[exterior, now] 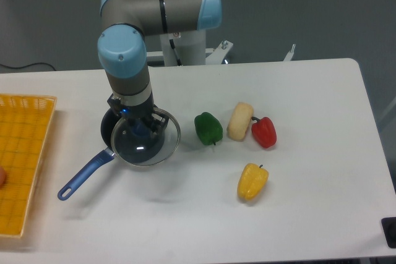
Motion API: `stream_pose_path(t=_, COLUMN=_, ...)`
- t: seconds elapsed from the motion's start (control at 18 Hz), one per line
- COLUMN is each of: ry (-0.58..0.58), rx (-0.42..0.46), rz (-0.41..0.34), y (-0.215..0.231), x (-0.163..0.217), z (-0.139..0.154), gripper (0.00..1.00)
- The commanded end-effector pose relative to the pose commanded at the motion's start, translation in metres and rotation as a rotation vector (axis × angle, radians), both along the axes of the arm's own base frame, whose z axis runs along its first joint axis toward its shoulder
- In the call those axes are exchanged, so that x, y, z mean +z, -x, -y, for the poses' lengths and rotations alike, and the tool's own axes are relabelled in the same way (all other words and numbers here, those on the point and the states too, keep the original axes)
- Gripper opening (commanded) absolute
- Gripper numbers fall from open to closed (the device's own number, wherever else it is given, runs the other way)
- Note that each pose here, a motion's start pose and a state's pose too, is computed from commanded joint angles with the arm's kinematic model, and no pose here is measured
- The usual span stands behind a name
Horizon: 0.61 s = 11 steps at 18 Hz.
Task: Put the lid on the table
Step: 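Lift the clear glass lid by its knob off the frying pan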
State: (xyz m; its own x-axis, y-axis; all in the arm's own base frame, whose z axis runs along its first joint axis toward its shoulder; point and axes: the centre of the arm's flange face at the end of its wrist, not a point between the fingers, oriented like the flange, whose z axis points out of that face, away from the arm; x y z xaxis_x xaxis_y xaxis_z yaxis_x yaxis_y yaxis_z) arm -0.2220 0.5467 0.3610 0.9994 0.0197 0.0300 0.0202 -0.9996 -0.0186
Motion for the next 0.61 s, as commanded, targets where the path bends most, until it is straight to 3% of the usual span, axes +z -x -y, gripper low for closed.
stream_pose_path(t=0.61, ry=-0.003, rx=0.0, rz=-0.017, y=0.0031, x=0.0025, z=-0.0023, gripper=0.54)
